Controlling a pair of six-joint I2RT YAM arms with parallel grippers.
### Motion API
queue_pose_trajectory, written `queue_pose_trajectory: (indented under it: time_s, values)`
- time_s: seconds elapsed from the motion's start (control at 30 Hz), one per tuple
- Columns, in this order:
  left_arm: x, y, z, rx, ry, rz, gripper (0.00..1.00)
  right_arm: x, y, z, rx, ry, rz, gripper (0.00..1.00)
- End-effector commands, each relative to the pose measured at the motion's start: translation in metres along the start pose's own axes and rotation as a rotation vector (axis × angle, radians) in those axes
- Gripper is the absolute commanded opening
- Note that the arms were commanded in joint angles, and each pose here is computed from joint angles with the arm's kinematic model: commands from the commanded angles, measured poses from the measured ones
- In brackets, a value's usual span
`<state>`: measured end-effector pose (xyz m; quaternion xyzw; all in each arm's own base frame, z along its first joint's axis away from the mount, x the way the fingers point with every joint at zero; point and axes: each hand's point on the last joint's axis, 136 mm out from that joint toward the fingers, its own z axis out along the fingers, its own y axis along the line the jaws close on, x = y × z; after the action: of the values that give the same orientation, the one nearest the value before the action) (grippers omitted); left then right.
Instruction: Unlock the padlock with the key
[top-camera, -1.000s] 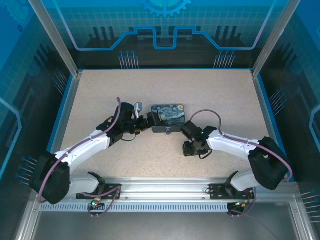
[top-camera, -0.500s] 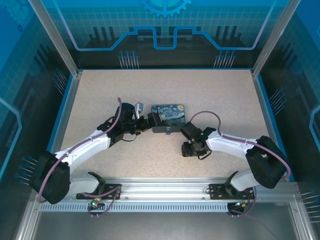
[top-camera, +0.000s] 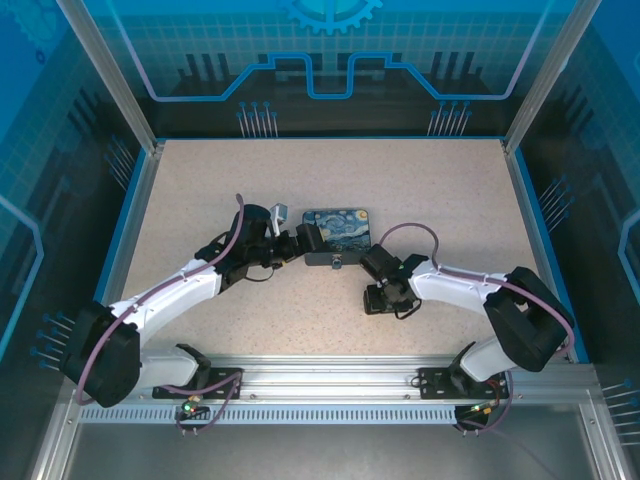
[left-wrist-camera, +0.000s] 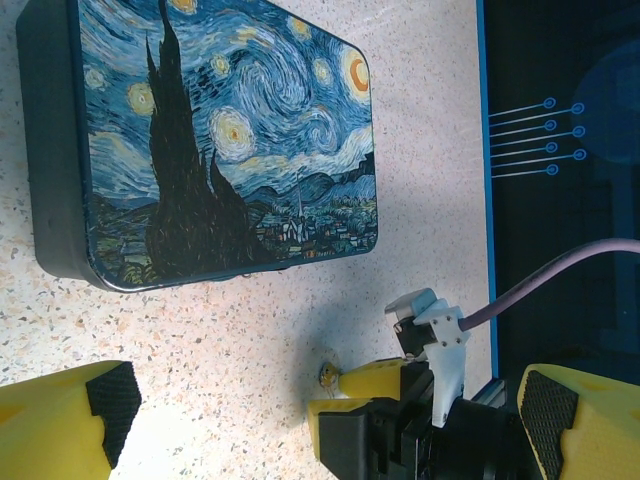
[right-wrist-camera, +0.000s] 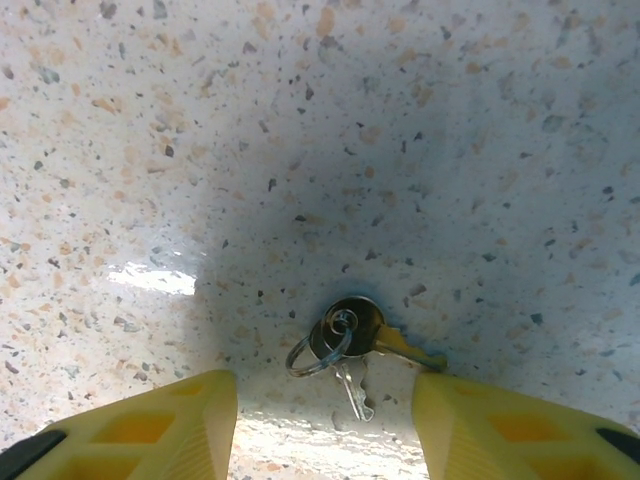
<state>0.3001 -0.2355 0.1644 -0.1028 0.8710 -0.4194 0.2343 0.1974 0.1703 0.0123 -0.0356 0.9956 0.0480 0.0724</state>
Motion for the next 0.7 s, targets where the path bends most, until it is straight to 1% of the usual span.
queue_pose_trajectory:
  time_s: [0.0, 0.5, 0.6, 0.63, 0.67]
  values:
    - [-0.001, -0.011, 0.0, 0.015, 0.008, 0.005, 0.99, -0.009, -0.006, 0.005, 0.019, -0.004, 0.026, 0.52]
    - [-0.001, -0.011, -0.001, 0.017, 0.005, 0.006, 0.99, -0.037, 0.005, -0.001, 0.016, -0.018, 0.001, 0.51]
    - [-0.002, -0.011, -0.002, 0.017, 0.003, 0.006, 0.99, -0.036, 0.004, 0.0, 0.018, -0.009, -0.002, 0.51]
    - [-0.001, -0.011, -0.002, 0.016, 0.004, 0.006, 0.99, -0.045, 0.011, -0.006, 0.001, -0.031, -0.002, 0.51]
    - [-0.001, -0.011, -0.002, 0.017, 0.005, 0.007, 0.99, -0.046, 0.012, -0.007, -0.001, -0.033, -0.003, 0.51]
